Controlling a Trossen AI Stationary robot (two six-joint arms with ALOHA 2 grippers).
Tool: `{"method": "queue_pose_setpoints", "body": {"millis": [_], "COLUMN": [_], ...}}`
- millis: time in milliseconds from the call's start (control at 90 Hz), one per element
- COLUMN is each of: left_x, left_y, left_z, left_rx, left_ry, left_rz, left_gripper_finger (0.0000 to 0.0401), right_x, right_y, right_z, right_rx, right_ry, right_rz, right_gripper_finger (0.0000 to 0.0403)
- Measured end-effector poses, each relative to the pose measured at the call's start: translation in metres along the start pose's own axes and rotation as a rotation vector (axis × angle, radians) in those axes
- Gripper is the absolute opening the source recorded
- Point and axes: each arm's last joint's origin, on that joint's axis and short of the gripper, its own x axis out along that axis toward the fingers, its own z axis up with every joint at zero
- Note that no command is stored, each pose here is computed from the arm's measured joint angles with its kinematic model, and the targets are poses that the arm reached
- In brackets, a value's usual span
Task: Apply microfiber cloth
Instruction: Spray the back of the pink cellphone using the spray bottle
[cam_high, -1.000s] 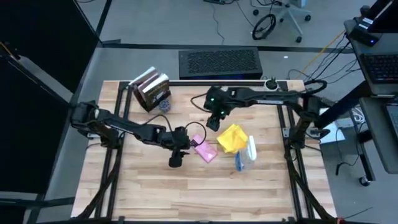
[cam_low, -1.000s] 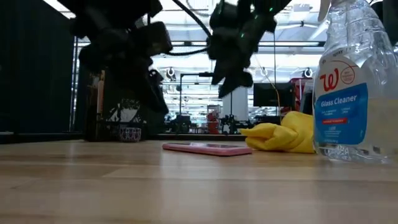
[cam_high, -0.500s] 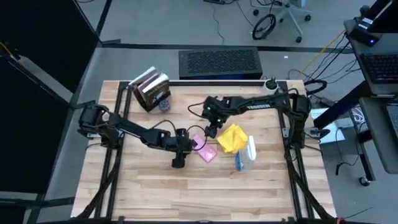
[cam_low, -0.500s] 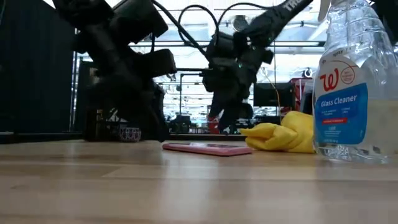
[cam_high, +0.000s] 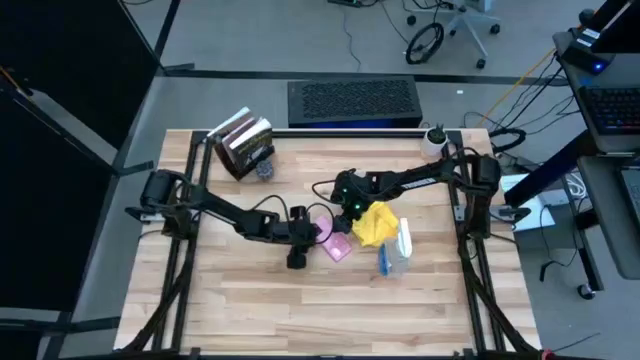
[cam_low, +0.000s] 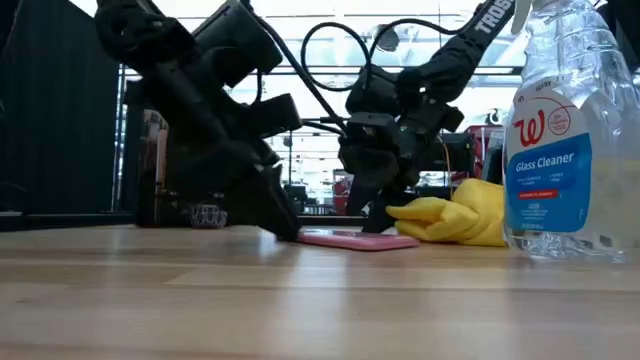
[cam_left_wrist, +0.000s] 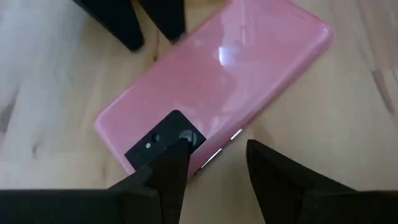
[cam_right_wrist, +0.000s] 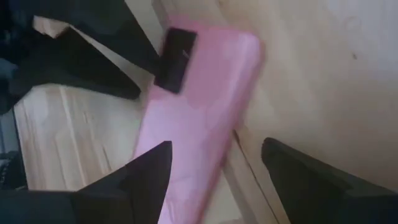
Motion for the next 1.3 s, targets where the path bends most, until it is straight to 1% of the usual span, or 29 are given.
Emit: {"method": "queue_pose_setpoints", "body": {"millis": [200,322,467,689,767,889,1011,1067,1111,1189,1233,1300], "left_x": [0.008,0.015,0.021,0.022,0.022,0.011,-0.008,-0.018,-0.026,-0.028,-0.028,-0.020], "left_y": [0.007,0.012,0.015,0.014,0.014,0.010,0.005,0.003,0.001,-0.002,-0.003,-0.006], "left_z": [0.001,-0.002,-0.005,-0.003,-0.003,0.003,0.011,0.019,0.020,0.019,0.015,0.009], "left_rx": [-0.031,-0.045,-0.054,-0.053,-0.049,-0.038,-0.030,-0.052,-0.065,-0.116,-0.141,-0.163], "left_ry": [-0.053,-0.045,-0.051,-0.072,-0.074,-0.083,-0.068,-0.082,-0.065,-0.045,-0.010,0.020], "left_rz": [0.021,0.033,0.034,0.027,0.018,0.001,-0.016,-0.026,-0.040,-0.049,-0.050,-0.052], "left_gripper_finger": [0.0150,0.0150,0.0150,0.0150,0.0150,0.0150,0.0150,0.0150,0.0150,0.0150,0.0150,0.0150], "right_x": [0.016,0.017,0.017,0.018,0.018,0.015,0.014,0.012,0.012,0.012,0.012,0.012], "right_y": [0.001,0.002,0.004,0.005,0.004,-0.001,-0.004,-0.005,-0.005,-0.005,-0.006,-0.006], "right_z": [-0.004,-0.004,-0.002,-0.001,-0.001,0.000,0.001,0.001,0.001,0.001,0.001,0.000], "right_rx": [0.004,-0.006,-0.019,-0.040,-0.043,-0.026,-0.023,-0.022,-0.022,-0.028,-0.027,-0.026], "right_ry": [0.009,0.005,-0.007,-0.018,-0.014,-0.005,-0.002,-0.005,-0.006,-0.005,-0.006,-0.006], "right_rz": [0.014,0.024,0.074,0.090,0.078,0.032,0.028,0.027,0.022,0.020,0.015,0.011], "right_gripper_finger": [0.0242,0.0242,0.0242,0.0242,0.0242,0.0242,0.0242,0.0242,0.0242,0.0242,0.0242,0.0242]}}
